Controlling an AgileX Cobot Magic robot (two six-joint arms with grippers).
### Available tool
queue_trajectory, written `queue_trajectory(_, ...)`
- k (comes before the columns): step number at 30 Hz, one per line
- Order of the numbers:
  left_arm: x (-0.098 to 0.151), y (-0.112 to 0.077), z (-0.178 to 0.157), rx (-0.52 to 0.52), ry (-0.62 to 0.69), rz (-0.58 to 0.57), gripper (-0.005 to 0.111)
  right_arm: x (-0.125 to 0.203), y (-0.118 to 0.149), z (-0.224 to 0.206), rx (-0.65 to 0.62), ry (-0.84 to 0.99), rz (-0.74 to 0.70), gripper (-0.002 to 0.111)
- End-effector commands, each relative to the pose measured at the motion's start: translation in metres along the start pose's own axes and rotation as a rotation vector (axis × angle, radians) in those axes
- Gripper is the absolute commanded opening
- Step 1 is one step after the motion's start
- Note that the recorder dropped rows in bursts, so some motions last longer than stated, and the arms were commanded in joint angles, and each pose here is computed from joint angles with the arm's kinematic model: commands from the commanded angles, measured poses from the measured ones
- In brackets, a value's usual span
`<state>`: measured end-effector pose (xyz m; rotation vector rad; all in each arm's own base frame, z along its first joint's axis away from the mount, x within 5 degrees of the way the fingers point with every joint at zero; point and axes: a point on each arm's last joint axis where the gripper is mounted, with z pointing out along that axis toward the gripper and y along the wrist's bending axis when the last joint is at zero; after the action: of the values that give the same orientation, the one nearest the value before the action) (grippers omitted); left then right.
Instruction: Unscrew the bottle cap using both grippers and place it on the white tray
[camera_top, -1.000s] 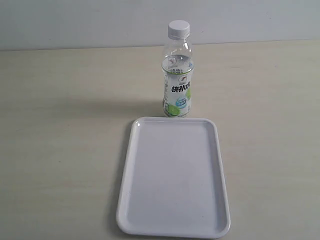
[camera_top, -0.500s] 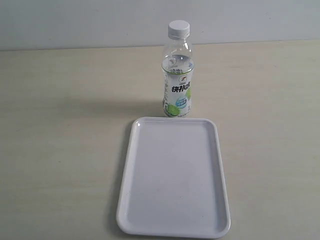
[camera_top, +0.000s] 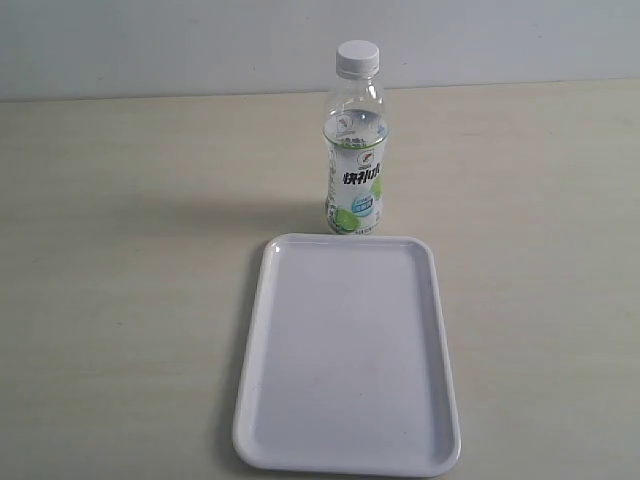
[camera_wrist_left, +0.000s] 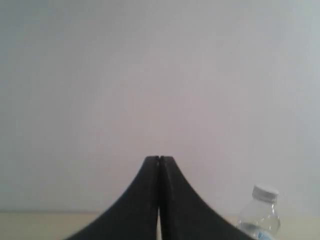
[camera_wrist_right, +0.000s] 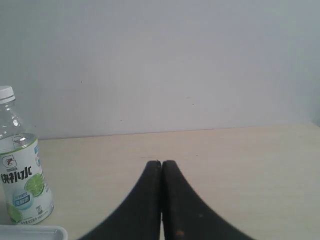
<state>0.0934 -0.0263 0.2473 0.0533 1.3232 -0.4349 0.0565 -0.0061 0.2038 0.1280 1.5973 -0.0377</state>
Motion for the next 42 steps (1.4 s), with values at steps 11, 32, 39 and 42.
queue_trajectory(11,0.029,0.069,0.214,-0.34,0.948,0.536,0.0,0.0,0.0,0.0,0.005,-0.016,-0.006,0.0)
queue_trajectory(32,0.132,0.002,0.221,0.51,0.581,0.411,0.0,0.0,0.0,0.0,0.005,-0.016,-0.006,0.0)
queue_trajectory(39,0.128,0.006,0.218,0.715,0.478,0.237,0.0,0.0,0.0,0.0,0.005,-0.016,-0.006,0.0)
queue_trajectory(42,0.138,0.007,0.214,0.785,0.471,0.207,0.0,0.0,0.0,0.0,0.005,-0.016,-0.006,0.0)
